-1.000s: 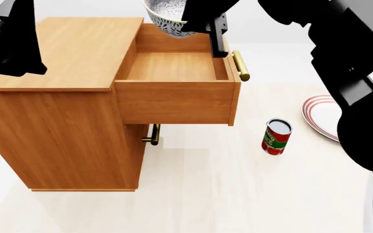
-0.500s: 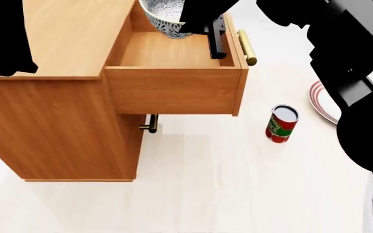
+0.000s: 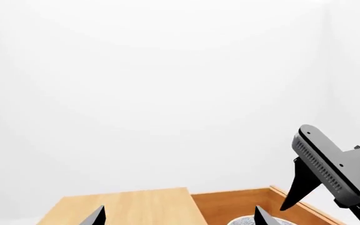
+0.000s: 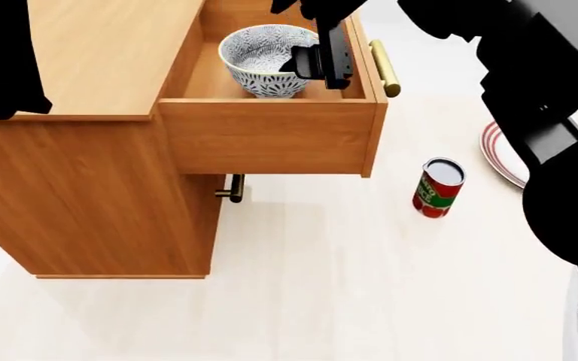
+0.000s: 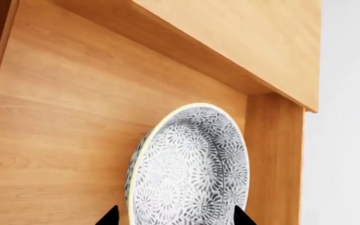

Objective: Put the bowl in the top drawer of the cabinet.

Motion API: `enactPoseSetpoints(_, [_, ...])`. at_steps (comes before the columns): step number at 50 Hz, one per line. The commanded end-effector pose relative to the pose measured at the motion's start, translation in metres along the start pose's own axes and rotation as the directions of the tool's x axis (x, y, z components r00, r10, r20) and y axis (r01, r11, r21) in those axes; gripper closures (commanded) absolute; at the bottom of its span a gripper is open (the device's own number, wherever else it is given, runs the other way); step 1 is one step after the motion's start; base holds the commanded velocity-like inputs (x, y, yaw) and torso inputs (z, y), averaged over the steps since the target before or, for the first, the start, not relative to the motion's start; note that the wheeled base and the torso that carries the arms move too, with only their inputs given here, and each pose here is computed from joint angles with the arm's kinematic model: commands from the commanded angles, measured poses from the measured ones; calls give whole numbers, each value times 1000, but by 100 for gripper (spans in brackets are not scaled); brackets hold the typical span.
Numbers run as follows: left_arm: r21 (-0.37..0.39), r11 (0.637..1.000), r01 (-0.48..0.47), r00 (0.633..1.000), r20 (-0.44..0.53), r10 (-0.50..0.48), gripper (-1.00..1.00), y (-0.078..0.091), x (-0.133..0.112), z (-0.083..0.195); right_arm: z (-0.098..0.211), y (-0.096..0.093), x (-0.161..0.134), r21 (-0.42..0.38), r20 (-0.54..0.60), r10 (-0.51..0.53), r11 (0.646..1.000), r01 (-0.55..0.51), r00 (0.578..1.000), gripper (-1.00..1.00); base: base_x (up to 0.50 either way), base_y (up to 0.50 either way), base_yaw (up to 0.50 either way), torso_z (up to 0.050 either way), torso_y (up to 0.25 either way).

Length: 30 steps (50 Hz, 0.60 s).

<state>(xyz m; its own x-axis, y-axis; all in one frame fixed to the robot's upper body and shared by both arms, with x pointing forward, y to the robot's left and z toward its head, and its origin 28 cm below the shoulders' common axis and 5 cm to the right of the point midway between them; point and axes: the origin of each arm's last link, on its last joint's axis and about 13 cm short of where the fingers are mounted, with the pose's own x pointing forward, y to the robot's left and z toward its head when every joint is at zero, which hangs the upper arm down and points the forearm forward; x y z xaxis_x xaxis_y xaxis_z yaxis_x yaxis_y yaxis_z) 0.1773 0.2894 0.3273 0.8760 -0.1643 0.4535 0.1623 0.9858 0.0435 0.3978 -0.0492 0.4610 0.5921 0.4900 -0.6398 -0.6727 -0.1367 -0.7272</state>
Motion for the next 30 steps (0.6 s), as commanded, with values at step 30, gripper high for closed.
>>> enactPoseSetpoints(30, [-25,1000,3,1000,-14,-3,-100,-1,0,-5,2,-17,-47,11,101,-233,972,233,967,-100,0,0,0,0,161])
